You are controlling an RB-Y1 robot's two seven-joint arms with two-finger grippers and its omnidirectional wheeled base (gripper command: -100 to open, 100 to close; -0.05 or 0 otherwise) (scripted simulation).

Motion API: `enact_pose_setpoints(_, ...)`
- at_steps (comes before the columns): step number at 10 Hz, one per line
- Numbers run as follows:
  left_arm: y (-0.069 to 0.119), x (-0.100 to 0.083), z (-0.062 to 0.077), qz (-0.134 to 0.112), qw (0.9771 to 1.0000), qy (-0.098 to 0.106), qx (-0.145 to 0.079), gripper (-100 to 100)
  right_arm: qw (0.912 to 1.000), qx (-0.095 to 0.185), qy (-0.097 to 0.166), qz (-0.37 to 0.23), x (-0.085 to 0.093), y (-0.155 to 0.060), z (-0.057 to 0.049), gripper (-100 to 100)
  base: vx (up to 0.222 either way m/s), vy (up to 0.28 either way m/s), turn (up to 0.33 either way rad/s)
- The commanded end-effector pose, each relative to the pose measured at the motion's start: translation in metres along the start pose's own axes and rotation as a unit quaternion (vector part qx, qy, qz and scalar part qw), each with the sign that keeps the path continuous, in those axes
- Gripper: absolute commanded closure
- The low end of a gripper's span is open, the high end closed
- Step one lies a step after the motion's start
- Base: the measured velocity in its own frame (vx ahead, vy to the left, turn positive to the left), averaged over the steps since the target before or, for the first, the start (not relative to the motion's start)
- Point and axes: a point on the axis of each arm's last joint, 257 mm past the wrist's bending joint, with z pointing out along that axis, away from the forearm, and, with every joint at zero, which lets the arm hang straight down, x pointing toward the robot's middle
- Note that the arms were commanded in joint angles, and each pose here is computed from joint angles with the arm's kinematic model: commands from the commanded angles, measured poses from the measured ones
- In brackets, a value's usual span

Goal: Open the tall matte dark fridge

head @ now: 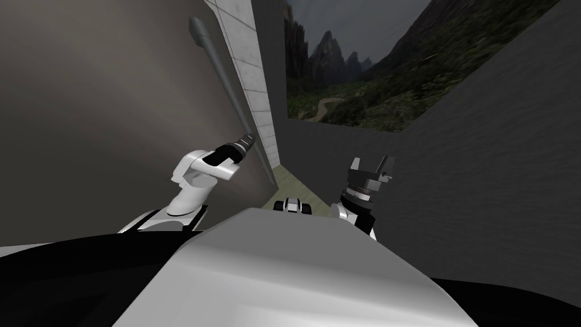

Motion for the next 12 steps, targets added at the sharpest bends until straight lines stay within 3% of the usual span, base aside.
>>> enact_pose_setpoints(1,0.014,-0.014,0.015,0.002,0.9999,-0.011,-0.011,-100,1.0,0.0,0.0,0.0,0.0,0.0,0.0,0,-0.078,-0.009,-0.105)
enact_pose_setpoints(4,0.031,-0.024,0.028,0.001,0.9994,-0.019,-0.028,-100,1.0,0.0,0.0,0.0,0.0,0.0,0.0,0,-0.061,-0.01,-0.105)
enact_pose_setpoints(8,0.054,-0.052,0.05,0.002,0.9982,-0.041,-0.045,-100,1.0,0.0,0.0,0.0,0.0,0.0,0.0,0,-0.08,-0.016,-0.146)
enact_pose_setpoints(12,0.073,-0.073,0.064,0.0,0.9968,-0.055,-0.058,-100,1.0,0.0,0.0,0.0,0.0,0.0,0.0,0,-0.059,-0.018,-0.105)
